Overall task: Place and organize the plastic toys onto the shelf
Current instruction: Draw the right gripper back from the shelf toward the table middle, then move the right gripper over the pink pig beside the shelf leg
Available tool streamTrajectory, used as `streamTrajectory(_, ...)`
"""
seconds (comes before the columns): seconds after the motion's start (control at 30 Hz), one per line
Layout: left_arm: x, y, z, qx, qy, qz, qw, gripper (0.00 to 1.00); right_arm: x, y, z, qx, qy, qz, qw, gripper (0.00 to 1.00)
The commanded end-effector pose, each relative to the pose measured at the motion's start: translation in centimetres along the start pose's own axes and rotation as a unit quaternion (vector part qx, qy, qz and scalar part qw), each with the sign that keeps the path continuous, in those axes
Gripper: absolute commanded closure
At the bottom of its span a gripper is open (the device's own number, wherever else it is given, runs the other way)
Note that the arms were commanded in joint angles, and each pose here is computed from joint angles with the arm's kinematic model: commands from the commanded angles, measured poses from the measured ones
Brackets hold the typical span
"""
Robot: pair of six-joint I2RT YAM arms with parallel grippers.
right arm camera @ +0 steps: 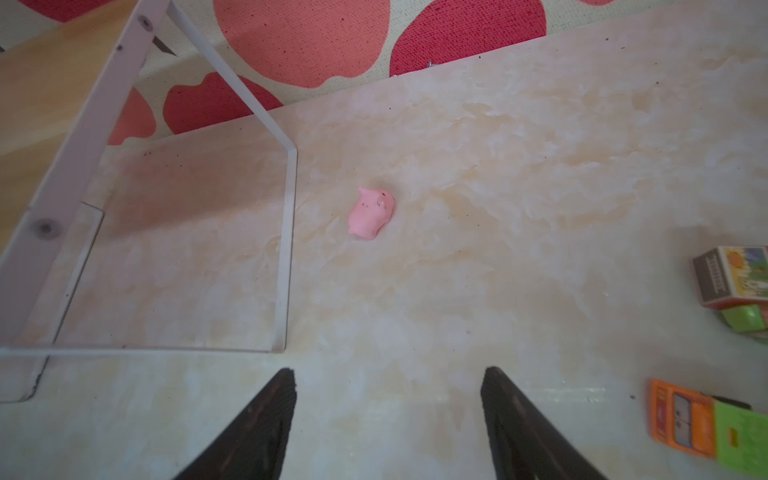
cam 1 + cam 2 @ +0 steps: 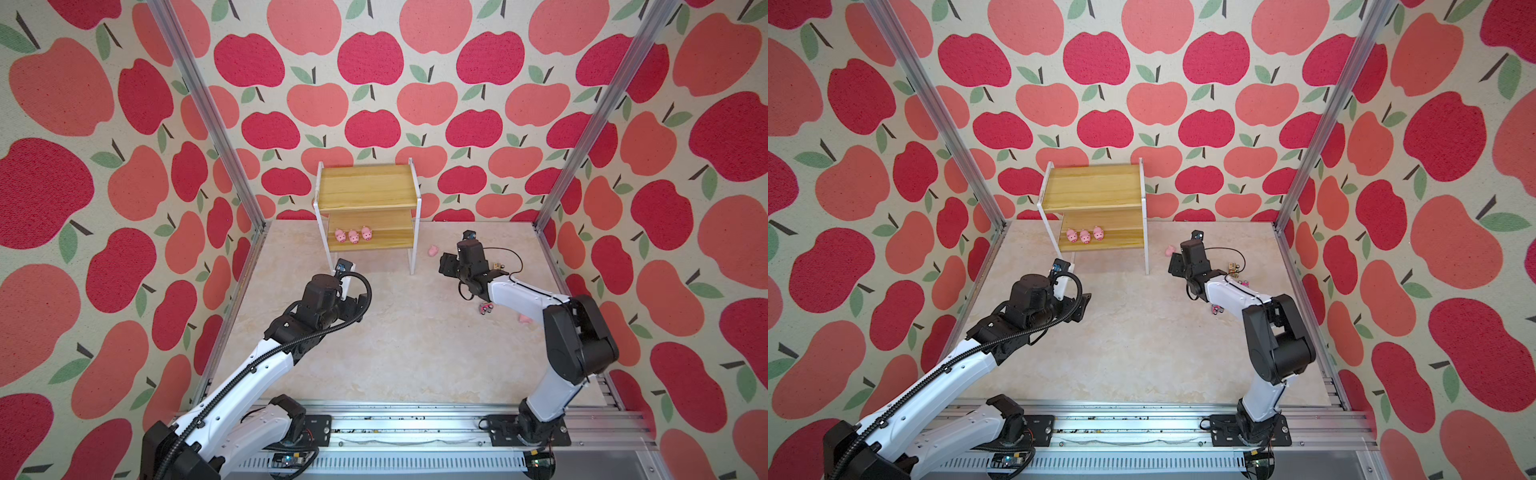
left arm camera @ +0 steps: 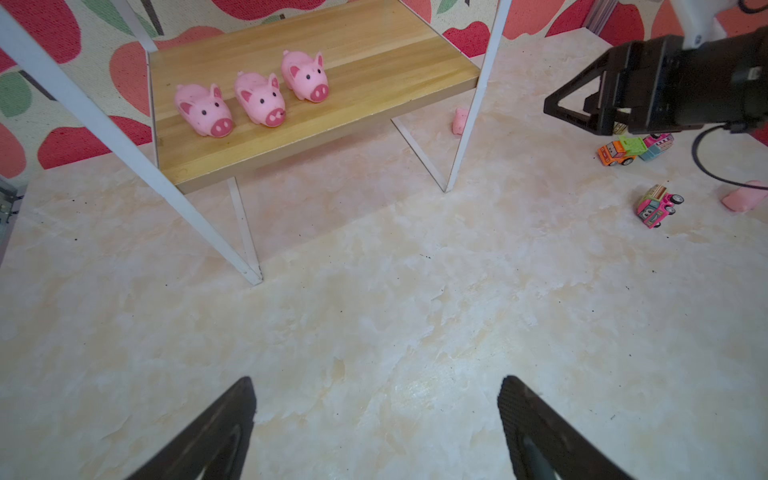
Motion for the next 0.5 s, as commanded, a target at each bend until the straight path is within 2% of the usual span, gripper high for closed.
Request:
streamTrajectory(0.0, -0.4, 0.1, -0.6, -0.005, -0.009, 0.009, 1.000, 0.07, -0.7, 0.6, 2.7, 0.014, 0.048, 0.036, 0.998, 0.26)
streamTrajectory(0.2, -0.4, 0.2, -0.7, -0.009, -0.010, 0.013, 1.000, 0.06, -1.6, 1.4, 7.8, 0.062, 0.066, 0.084, 0.992, 0.26)
streamTrajectory(0.47, -0.2, 0.1, -0.3, -0.003, -0.002, 0.013, 1.000, 0.06, -2.0, 2.3, 11.4, 0.099, 0.047, 0.118, 0.987, 0.26)
Point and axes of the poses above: each gripper's point midway between its finger pads, its own z axis out along the fingers, its own y axis along the line the jaws close on, x = y × z, the point moved 10 cm from there along -z, back along the fingers, and after that the axes turned 9 degrees about z, right-handed, at the moved point
